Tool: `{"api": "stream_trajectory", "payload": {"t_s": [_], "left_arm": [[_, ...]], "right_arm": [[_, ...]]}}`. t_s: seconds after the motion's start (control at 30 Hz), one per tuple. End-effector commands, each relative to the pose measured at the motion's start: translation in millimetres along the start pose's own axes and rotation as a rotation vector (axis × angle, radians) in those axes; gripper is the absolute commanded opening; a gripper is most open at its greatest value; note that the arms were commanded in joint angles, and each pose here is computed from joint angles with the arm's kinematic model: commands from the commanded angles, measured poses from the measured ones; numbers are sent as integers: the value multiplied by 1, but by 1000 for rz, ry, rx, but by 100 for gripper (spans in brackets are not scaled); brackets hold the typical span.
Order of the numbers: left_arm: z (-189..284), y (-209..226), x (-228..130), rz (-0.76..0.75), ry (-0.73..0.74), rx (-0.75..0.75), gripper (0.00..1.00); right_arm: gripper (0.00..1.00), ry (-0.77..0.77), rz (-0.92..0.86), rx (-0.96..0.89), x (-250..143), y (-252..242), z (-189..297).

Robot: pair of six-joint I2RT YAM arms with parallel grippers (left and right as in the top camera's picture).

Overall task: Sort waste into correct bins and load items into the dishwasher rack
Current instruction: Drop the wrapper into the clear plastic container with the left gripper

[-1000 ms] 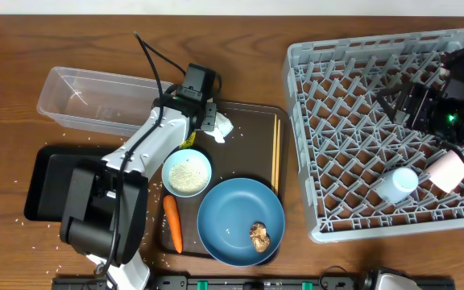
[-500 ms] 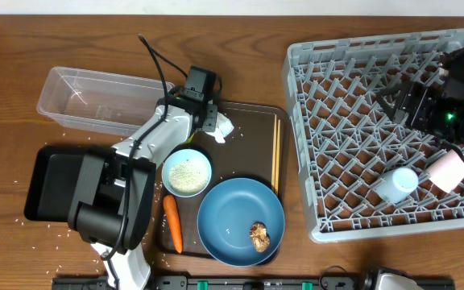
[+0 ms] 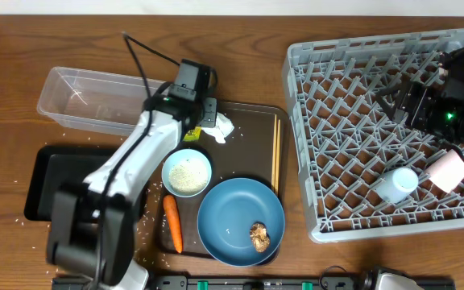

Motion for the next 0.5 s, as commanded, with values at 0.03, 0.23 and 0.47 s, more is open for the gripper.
{"api": "stream_trajectory", "payload": {"t_s": [0.03,0.23,0.47], "left_arm": [[47,22,16,159,-110,93,6],[70,76,31,480,-226,212,6],[40,136,34,1020,-276,265,6]], "right_arm": [[81,17,-13,1,-1,-1,-5],[81,21,-15,1,-1,-2,-7],[81,24,-17,1,-1,-2,-7]]}}
Point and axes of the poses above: each gripper's point midway between its finger pads, its own z axis back along the fingers, its own y axis along the line the jaws close on, x = y × z, the point moved 5 cm from there along z, back along the fingers, and after that the axes turned 4 degrees about z, right-handed, at the moved point
